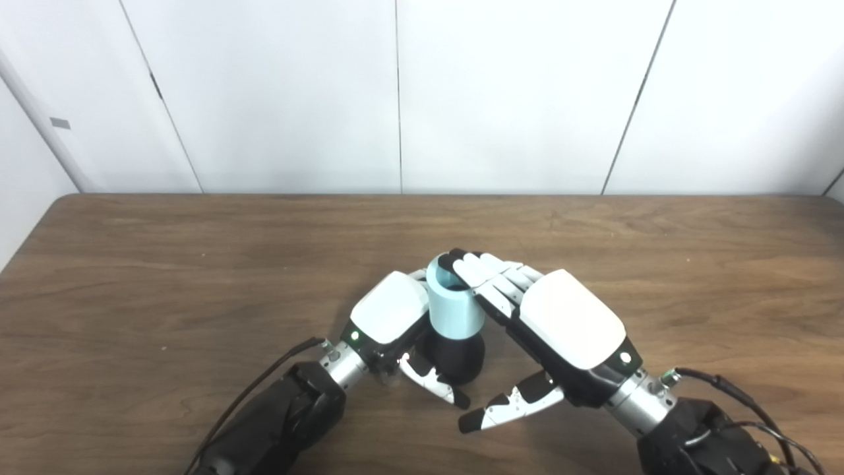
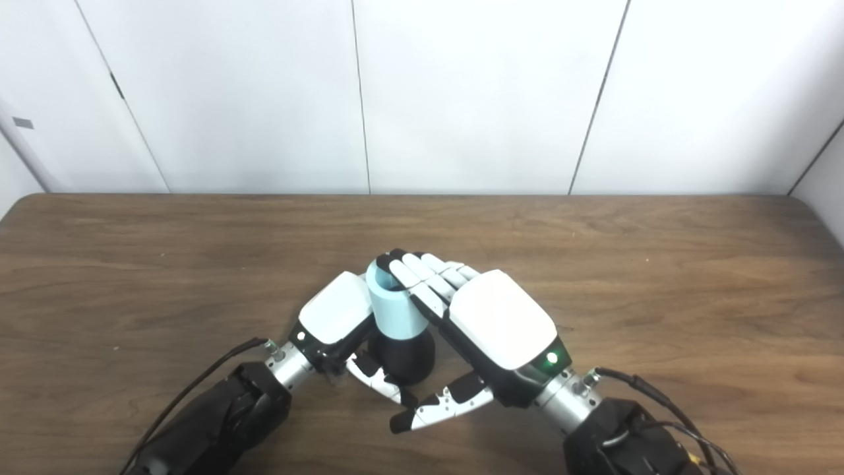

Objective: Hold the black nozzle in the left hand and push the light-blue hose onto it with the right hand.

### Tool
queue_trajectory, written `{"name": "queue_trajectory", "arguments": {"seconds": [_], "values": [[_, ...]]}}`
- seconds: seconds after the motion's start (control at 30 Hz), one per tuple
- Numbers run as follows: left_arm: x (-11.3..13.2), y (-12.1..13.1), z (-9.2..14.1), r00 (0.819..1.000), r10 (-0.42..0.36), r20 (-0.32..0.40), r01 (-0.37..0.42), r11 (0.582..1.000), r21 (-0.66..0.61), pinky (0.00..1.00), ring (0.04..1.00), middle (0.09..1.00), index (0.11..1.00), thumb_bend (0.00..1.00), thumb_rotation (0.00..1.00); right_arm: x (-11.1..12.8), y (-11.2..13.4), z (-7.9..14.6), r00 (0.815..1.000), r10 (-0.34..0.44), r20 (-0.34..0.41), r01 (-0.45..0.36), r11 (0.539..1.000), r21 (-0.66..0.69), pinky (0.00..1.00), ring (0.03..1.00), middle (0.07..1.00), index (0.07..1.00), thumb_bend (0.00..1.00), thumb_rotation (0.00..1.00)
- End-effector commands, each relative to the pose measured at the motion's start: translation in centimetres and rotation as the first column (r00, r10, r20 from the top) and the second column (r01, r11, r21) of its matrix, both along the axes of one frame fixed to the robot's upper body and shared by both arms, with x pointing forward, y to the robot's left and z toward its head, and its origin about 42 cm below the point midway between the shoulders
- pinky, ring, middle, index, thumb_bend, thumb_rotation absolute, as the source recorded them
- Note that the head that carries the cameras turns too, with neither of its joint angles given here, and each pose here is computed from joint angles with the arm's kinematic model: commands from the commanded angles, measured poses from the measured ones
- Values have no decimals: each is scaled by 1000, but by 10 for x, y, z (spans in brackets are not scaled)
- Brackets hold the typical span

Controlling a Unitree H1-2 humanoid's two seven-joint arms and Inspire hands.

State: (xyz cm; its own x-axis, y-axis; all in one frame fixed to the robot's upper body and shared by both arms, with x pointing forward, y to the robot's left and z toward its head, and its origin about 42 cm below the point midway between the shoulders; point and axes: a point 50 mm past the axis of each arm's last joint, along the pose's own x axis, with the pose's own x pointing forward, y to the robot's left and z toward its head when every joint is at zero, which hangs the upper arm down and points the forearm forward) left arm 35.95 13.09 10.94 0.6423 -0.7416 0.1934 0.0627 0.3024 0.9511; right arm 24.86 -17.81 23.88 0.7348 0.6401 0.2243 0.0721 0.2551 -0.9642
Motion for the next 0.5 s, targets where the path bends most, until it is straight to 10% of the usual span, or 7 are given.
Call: {"name": "queue_trajectory", "arguments": {"seconds": [0.0,0.47], "values": [[-127,-21,-125,900,-30,-435,62,996,61,795,514,463,514,519,0,-13,11,-28,980,126,-154,-140,987,-83,825,907,933,1000,906,759],[-127,-23,-125,895,-23,-445,49,998,47,784,529,466,508,521,0,-9,11,-22,975,142,-173,-168,975,-146,832,913,878,991,954,696]]}}
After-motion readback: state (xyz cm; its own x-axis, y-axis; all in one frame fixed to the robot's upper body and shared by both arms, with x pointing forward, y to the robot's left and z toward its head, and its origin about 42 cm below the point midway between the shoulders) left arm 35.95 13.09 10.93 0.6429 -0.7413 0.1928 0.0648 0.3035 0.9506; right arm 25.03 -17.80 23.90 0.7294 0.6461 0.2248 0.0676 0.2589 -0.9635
